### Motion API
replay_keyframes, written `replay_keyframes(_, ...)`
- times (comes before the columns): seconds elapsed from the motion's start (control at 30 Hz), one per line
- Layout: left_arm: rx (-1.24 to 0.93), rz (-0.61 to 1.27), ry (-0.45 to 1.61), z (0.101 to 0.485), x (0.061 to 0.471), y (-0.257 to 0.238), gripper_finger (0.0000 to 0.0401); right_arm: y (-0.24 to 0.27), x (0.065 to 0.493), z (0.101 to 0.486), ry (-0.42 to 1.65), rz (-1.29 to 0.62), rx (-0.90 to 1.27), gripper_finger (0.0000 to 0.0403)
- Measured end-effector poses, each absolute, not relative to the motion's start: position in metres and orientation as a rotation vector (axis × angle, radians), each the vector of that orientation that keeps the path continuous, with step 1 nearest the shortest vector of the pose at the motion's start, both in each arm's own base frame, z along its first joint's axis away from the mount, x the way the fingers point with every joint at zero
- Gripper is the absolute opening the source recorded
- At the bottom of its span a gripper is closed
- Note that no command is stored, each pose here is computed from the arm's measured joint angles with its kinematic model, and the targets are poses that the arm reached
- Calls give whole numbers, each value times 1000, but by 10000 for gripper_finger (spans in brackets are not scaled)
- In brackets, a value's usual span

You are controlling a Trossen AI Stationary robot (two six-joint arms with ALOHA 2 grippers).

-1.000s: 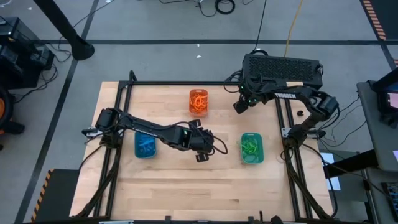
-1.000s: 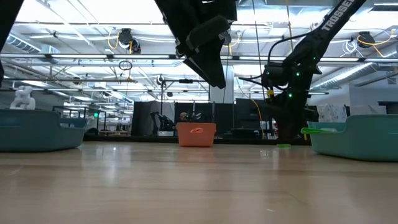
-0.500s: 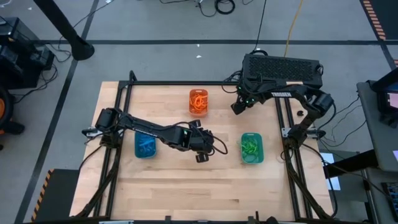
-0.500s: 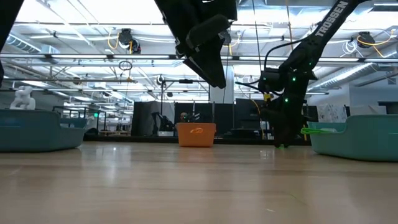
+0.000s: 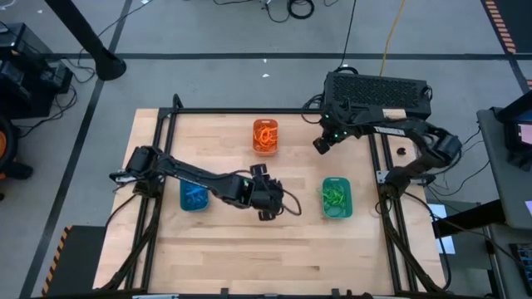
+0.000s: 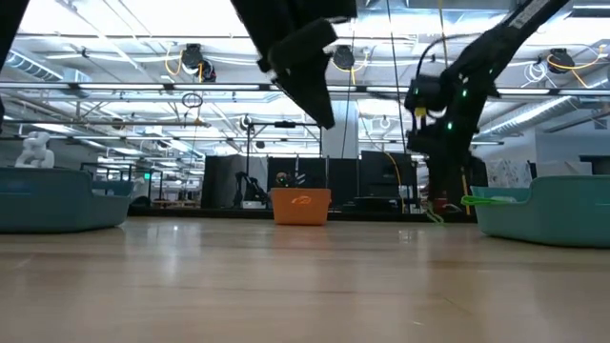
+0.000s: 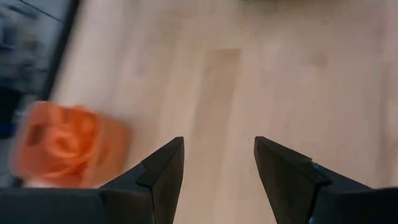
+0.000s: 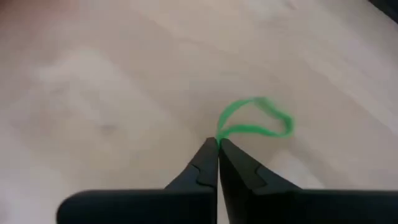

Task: Sort rubber bands into baskets
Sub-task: Put the green rubber band into the green bin

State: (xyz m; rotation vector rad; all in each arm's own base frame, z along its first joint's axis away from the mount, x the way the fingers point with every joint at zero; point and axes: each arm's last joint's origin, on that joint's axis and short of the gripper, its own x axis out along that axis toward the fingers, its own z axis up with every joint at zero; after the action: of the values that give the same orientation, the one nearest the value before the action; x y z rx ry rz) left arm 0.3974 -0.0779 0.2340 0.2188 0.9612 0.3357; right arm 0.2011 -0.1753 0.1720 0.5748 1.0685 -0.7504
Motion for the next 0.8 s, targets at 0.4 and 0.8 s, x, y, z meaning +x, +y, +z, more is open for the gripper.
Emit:
replay_keyframes(0.4,242,550,960,211,335,-78,203,-101,219,231,867,-508,429,0)
replay_keyframes(0.8,-29,66,332,199,350,-76,203,-8,243,247,771,-175,369,0)
